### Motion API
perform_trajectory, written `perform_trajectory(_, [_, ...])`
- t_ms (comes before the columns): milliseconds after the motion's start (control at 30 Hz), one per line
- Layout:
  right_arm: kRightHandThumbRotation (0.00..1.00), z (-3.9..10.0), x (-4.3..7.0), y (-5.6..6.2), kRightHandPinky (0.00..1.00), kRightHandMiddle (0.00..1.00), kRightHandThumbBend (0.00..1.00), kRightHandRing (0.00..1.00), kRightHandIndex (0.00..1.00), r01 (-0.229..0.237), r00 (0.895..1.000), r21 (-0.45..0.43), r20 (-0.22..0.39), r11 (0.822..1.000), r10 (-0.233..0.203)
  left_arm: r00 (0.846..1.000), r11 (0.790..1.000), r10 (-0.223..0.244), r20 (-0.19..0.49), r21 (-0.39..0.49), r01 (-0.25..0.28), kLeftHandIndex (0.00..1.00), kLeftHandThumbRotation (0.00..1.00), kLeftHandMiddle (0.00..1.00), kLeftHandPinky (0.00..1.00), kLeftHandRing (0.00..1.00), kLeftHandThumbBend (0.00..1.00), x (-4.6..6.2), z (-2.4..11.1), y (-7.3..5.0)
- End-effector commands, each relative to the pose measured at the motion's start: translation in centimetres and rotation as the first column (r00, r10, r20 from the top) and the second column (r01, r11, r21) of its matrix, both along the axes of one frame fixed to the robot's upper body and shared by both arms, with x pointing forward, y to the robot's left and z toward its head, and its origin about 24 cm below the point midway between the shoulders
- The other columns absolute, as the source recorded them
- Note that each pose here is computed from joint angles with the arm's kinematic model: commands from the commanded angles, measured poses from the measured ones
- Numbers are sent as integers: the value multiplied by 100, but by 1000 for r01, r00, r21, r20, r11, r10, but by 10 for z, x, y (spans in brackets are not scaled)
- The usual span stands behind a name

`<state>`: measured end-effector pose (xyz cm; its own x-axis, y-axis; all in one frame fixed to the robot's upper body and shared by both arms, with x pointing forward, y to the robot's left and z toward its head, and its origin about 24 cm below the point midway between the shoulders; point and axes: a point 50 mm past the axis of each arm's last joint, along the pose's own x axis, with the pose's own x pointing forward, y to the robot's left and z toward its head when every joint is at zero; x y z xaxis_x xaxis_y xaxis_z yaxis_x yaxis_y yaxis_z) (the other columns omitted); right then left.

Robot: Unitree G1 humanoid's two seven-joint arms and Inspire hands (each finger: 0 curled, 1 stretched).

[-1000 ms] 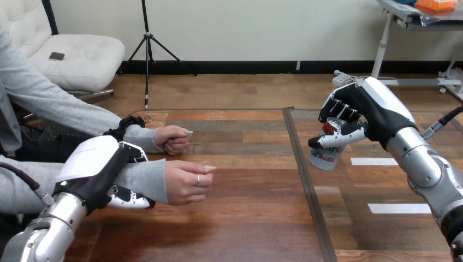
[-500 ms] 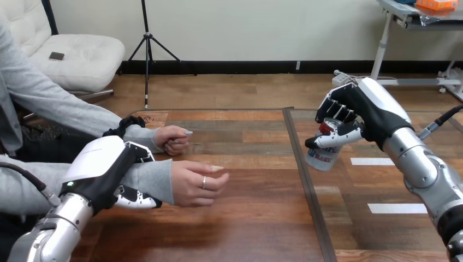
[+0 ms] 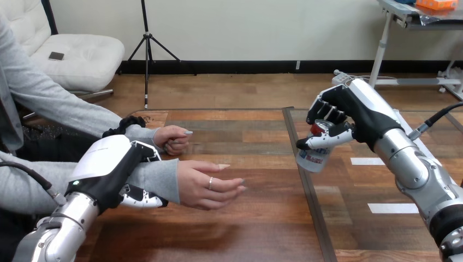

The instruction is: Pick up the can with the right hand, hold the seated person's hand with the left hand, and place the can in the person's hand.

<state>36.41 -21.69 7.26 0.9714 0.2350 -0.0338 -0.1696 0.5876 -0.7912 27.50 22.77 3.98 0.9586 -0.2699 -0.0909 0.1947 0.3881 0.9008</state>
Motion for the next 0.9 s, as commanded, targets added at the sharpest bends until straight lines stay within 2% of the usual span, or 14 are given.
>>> perform_trajectory(0, [0,41,15,22,39,41,78,39,40,-88,984,36,157,996,81,973,992,-86,215,-72,104,43,0,41,31,35,65,21,50,-25])
perform_trajectory(267, [0,41,16,30,38,41,78,38,40,-105,983,42,155,994,98,970,990,-94,223,-86,116,43,0,40,31,35,65,21,51,-25])
perform_trajectory(600, [0,42,16,42,37,41,78,37,40,-150,973,43,184,988,139,969,989,-94,230,-89,117,43,0,40,30,34,65,21,52,-26])
perform_trajectory(867, [0,43,16,50,36,40,77,36,40,-182,969,59,178,982,169,968,989,-95,234,-92,119,43,0,40,30,34,66,21,53,-26])
